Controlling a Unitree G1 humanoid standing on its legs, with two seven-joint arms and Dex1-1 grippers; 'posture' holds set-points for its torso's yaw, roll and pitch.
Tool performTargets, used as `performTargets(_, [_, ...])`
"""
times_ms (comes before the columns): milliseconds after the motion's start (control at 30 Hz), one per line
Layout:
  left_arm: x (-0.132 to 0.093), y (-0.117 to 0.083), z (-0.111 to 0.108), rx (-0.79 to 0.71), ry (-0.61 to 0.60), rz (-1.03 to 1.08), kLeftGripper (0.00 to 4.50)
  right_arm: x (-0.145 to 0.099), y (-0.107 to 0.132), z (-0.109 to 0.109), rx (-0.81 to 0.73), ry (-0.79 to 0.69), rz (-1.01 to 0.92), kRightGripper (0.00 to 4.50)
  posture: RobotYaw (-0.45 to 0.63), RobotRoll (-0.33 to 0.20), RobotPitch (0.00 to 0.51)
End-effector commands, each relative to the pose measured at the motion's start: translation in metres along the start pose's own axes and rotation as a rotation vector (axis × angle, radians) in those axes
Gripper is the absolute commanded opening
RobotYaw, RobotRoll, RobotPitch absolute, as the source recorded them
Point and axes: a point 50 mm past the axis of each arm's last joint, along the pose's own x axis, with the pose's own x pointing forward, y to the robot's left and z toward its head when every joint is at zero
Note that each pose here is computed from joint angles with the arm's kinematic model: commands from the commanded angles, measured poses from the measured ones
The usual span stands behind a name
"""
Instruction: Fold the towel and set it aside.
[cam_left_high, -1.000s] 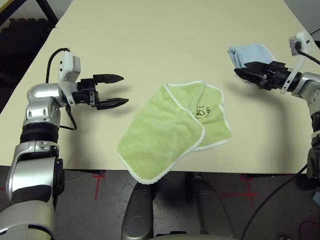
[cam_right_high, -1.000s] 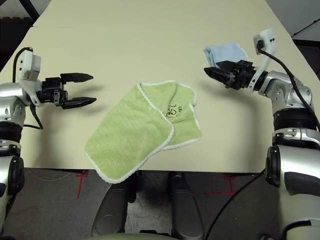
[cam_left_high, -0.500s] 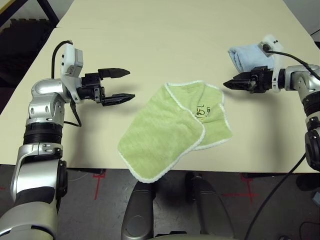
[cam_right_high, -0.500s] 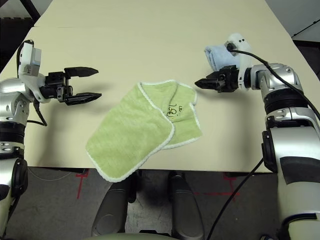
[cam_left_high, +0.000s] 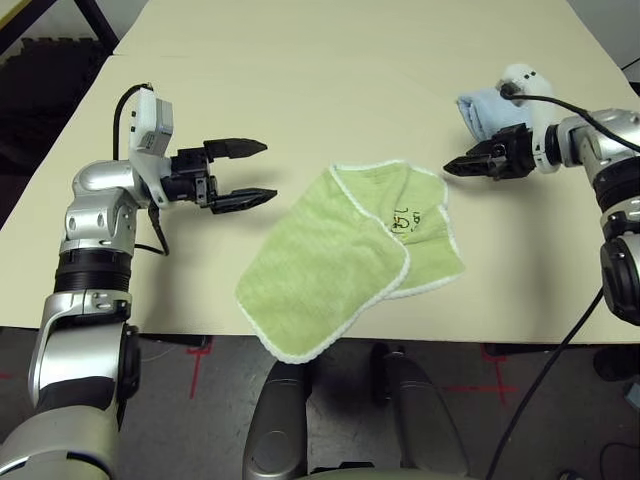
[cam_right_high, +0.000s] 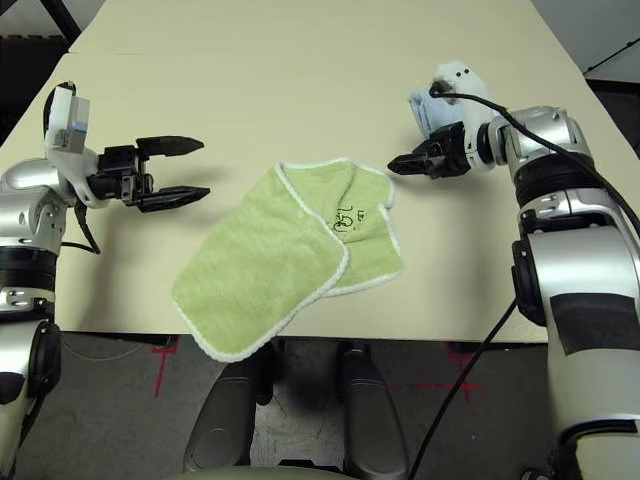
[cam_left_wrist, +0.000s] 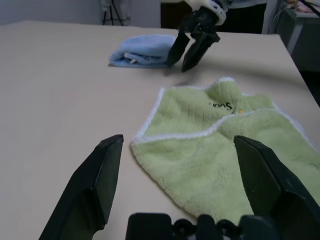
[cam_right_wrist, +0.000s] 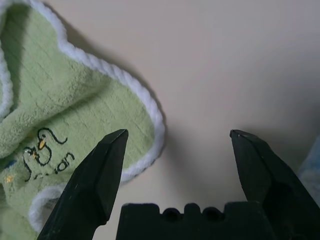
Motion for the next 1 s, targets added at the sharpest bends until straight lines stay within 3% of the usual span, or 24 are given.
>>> performTargets(33, [0.004,0.002,-0.002,-0.004,0.014,-0.019,4.5,0.0,0.003,0.005,0.012,0.014,-0.012,4.46,0.07,0.0,0.308])
performTargets(1000, [0.005,0.005,0.001,0.0,0.013,0.002,4.5,0.03,0.01,0.007,-0.141,0.074,-0.116,4.46,0.08,0.0,0.32])
